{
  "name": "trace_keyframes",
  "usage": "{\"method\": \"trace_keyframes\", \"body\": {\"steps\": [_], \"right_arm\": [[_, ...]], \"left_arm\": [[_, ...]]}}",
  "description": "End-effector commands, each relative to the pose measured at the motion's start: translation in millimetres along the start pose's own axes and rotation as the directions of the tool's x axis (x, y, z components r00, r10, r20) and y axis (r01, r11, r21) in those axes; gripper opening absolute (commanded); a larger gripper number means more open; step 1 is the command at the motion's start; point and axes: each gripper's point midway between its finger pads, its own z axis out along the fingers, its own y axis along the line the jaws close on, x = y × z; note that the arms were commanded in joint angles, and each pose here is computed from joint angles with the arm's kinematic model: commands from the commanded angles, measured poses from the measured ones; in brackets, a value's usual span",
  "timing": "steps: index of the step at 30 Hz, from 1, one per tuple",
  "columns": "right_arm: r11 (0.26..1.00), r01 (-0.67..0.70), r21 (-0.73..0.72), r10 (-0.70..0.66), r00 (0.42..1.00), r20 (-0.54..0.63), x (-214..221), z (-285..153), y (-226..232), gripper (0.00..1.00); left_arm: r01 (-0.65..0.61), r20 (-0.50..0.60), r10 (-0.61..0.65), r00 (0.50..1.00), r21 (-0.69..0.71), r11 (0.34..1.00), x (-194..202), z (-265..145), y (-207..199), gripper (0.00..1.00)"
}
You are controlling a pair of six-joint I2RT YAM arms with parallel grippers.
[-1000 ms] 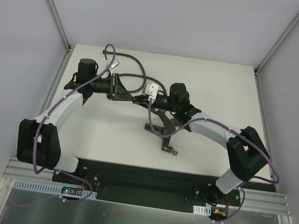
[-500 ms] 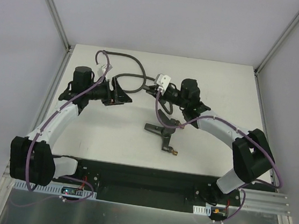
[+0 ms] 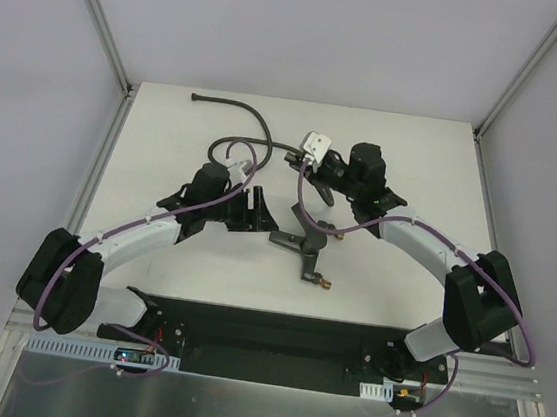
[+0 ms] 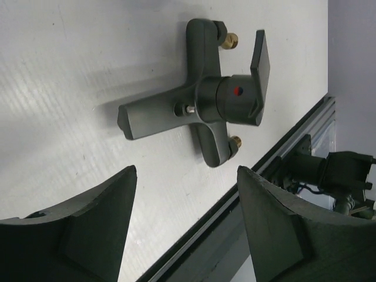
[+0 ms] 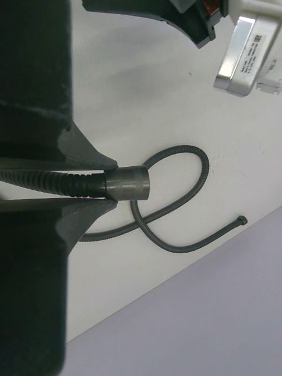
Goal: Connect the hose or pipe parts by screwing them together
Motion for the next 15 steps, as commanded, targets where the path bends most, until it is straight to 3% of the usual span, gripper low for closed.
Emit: {"method": "trace_keyframes", "body": {"steps": [1, 7, 11, 15], "right_arm": [[0.996, 0.037, 0.08, -0.04, 0.999, 0.034, -25, -15, -19, 0.01], [0.995, 0.035, 0.089, -0.037, 0.999, 0.029, -24, -19, -18, 0.01], [0.995, 0.04, 0.096, -0.043, 0.999, 0.025, -22, -23, -18, 0.01], [0.995, 0.039, 0.094, -0.041, 0.999, 0.022, -21, -25, -17, 0.01]], "left_arm": [[-0.005, 0.171, -0.01, 0.985, 0.087, 0.996, -32, 19, -30, 0.68], [0.014, 0.266, -0.053, 0.963, 0.147, 0.989, -51, 40, -47, 0.69], [0.046, 0.223, -0.086, 0.971, 0.181, 0.982, -52, 62, -49, 0.69], [0.055, 0.159, -0.087, 0.983, 0.197, 0.979, -48, 79, -51, 0.61]]}}
